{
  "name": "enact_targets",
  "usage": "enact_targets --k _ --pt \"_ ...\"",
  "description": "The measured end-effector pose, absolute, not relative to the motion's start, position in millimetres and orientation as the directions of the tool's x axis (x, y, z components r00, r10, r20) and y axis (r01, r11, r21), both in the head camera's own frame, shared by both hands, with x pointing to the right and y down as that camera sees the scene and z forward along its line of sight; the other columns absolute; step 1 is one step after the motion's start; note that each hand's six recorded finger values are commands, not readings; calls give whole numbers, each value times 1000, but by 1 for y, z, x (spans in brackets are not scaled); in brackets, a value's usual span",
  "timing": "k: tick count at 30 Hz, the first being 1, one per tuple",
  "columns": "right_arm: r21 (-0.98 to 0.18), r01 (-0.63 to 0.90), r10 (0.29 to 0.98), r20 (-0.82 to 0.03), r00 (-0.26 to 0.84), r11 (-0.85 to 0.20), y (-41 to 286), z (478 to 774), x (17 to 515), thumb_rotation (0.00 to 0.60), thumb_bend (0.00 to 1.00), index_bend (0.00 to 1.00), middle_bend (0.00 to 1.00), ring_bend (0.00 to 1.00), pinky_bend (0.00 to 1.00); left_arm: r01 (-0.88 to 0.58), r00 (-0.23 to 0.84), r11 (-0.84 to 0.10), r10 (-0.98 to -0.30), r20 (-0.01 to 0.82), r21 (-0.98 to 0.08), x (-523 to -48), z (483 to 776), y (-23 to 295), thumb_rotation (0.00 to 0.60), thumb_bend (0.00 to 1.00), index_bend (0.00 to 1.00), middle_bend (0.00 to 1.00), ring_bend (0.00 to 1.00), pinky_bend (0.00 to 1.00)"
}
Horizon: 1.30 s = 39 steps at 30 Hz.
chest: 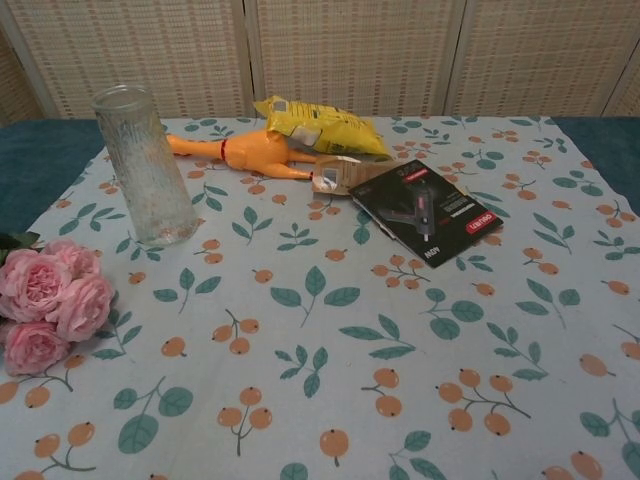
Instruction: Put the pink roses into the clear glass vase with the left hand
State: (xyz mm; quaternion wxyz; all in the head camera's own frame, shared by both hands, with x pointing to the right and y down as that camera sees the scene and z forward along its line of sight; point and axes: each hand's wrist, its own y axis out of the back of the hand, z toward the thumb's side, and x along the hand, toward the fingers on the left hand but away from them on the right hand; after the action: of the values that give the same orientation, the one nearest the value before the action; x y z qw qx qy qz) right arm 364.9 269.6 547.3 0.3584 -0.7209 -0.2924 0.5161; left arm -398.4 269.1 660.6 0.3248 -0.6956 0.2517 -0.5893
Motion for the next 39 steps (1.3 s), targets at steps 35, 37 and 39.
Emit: enact_targets --k 35,37,39 --pt "-774 29 752 -604 265 -632 272 560 370 483 185 0 0 0 0 -25 238 -557 -810 536 -830 -370 691 226 600 483 777 799 399 113" --pt "-773 30 751 -605 263 -633 272 560 371 482 186 0 0 0 0 -113 247 -538 -829 501 -835 -371 686 224 600 490 782 805 401 109" --pt "-772 30 750 -607 262 -635 272 560 371 481 186 0 0 0 0 -230 253 -513 -852 458 -827 -373 680 222 600 496 784 809 404 107"
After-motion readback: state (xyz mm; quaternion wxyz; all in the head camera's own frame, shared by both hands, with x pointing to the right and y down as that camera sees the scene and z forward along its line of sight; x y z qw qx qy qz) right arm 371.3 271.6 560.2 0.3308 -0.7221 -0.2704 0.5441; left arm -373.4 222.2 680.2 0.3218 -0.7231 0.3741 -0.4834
